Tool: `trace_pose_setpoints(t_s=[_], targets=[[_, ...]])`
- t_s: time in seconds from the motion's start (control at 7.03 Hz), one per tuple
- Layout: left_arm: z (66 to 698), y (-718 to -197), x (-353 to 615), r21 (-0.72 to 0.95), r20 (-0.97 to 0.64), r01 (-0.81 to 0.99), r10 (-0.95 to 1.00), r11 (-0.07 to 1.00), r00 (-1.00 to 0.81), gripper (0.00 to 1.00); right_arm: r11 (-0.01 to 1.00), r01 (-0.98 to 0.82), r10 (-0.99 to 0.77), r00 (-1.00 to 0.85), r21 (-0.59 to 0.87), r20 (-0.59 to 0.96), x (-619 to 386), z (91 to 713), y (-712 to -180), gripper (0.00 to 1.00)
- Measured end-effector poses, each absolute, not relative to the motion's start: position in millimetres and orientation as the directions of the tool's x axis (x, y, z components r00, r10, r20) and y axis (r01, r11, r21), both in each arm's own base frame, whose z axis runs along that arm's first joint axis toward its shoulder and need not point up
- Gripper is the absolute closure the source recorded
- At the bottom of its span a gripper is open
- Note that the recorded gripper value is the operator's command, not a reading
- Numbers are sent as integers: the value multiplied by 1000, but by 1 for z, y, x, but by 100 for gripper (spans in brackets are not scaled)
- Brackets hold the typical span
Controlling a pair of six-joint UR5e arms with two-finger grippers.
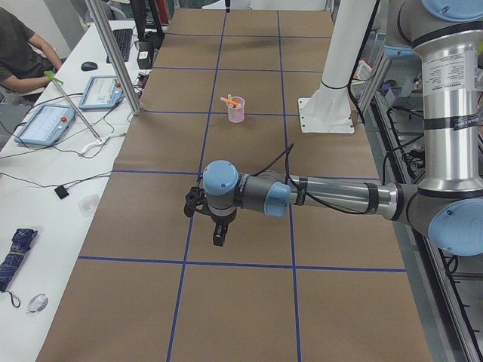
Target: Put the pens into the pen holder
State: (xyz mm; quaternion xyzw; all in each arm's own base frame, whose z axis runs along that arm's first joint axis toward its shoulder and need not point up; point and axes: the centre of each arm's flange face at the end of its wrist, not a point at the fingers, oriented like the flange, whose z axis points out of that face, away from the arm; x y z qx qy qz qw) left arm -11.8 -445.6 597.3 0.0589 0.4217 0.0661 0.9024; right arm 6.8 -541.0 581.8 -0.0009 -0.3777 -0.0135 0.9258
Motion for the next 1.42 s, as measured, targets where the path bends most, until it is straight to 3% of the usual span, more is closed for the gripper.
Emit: trace_pose_setpoints(t_s=[1.42], targets=[[593, -452, -11, 172, -752, -69, 176, 983, 635, 0, 1000, 29, -25, 712, 6, 702, 5, 583, -539, 0]])
